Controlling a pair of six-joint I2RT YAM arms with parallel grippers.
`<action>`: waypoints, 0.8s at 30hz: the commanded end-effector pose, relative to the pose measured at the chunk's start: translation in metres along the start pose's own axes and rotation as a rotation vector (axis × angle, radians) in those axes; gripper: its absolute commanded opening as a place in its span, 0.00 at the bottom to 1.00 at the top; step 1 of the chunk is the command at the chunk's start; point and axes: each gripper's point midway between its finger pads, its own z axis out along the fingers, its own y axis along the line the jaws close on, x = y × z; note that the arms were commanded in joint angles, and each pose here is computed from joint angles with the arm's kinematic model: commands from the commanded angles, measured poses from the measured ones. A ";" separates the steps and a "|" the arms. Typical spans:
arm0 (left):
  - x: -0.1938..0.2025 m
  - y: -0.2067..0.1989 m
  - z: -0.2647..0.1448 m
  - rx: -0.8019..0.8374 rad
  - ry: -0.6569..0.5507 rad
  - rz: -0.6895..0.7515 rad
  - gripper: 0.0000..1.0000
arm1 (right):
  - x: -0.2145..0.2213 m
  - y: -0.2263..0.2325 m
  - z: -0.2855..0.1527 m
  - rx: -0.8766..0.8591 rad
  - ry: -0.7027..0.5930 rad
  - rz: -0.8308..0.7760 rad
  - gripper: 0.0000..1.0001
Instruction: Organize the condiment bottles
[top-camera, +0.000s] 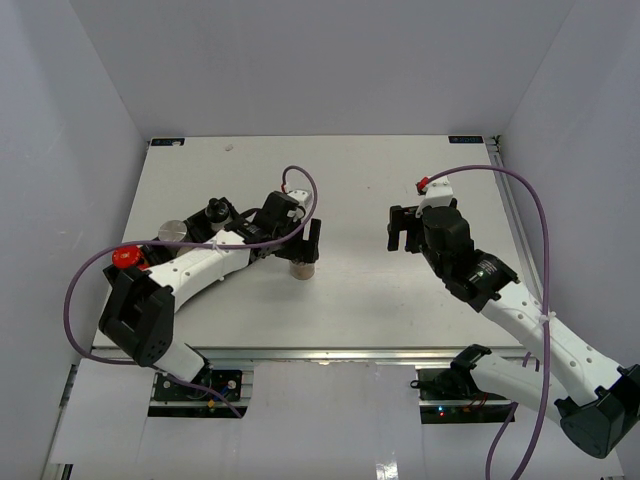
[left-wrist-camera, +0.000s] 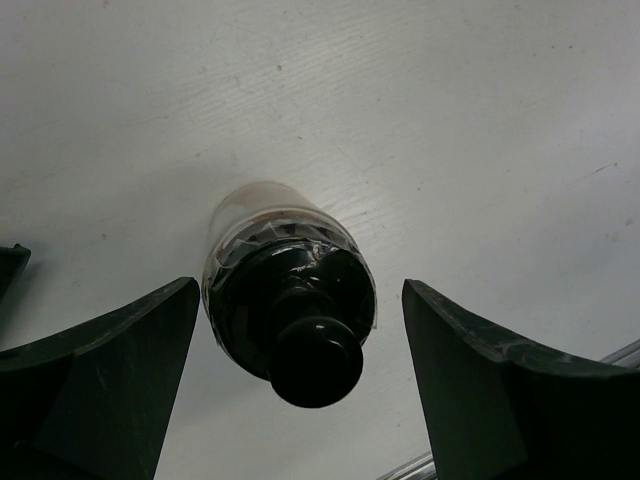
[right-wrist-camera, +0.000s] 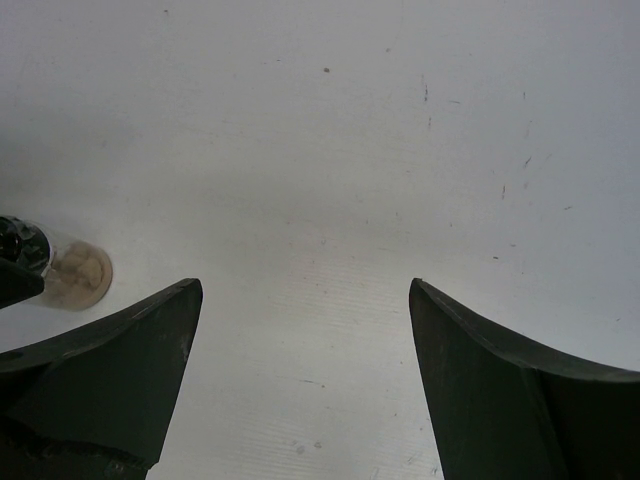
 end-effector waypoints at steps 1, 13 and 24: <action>-0.005 0.008 0.001 -0.088 -0.017 -0.006 0.91 | -0.016 -0.003 -0.003 0.007 -0.061 0.015 0.90; -0.005 0.009 0.002 -0.148 -0.004 0.005 0.47 | -0.017 -0.003 -0.003 0.004 -0.065 0.020 0.90; -0.074 0.029 -0.062 -0.330 -0.206 -0.062 0.00 | -0.022 -0.002 -0.005 -0.005 -0.069 0.017 0.90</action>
